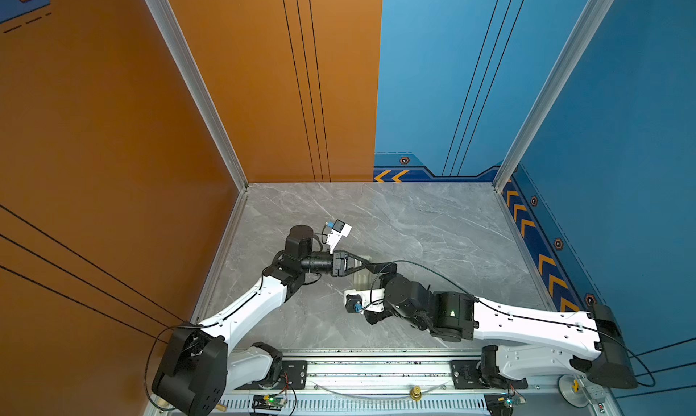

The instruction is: Load the batteries into the remote control

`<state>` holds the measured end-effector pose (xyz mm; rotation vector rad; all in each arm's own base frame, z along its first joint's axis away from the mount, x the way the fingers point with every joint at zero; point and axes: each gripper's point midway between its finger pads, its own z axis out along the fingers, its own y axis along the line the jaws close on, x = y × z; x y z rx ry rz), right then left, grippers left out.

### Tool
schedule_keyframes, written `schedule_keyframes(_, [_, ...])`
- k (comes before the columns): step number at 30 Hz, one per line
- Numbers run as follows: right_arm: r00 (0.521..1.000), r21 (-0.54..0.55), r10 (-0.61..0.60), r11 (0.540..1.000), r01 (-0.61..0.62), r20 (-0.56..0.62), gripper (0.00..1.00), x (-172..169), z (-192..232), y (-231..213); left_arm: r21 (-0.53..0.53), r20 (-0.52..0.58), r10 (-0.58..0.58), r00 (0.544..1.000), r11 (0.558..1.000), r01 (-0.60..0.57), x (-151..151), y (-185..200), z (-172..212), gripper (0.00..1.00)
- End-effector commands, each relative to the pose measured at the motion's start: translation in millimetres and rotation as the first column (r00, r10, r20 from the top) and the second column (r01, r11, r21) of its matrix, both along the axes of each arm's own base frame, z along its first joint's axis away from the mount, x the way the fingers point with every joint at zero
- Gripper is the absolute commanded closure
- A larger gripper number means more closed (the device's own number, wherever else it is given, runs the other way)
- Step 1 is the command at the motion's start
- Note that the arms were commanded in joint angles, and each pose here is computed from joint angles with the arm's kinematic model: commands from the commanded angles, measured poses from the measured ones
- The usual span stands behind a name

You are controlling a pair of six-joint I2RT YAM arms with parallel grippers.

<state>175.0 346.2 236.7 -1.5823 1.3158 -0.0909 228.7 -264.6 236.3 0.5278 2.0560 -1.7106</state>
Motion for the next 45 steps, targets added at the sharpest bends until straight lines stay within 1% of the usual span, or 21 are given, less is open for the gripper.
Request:
schedule_keyframes(1, [0.998,-0.060,-0.047,0.997,0.049,0.044,0.01,10,-8,-5,-0.023,-0.011,-0.049,0.999,0.999,0.049,-10,-2,4,1.00])
schedule_keyframes(4, [0.997,-0.071,-0.057,0.996,0.061,0.056,0.01,13,-11,-4,-0.024,-0.011,-0.049,0.999,0.999,0.049,-10,-2,4,1.00])
schedule_keyframes(10, [0.992,-0.051,-0.085,0.995,0.090,0.095,0.01,19,-3,-4,-0.024,-0.014,-0.048,0.999,0.999,0.047,-9,-2,3,1.00])
schedule_keyframes(24, [0.982,-0.009,-0.079,0.997,0.082,0.169,0.02,14,15,0,-0.025,-0.015,-0.045,0.999,0.999,0.044,-9,-2,3,1.00])
schedule_keyframes(29, [0.981,0.014,-0.083,0.997,0.081,0.174,0.02,13,20,-1,-0.026,-0.016,-0.042,0.999,0.999,0.042,-9,-1,3,1.00])
schedule_keyframes(45, [0.977,0.038,-0.104,0.994,0.099,0.187,0.02,14,27,-7,-0.029,-0.013,-0.038,0.999,0.999,0.037,-8,0,5,1.00])
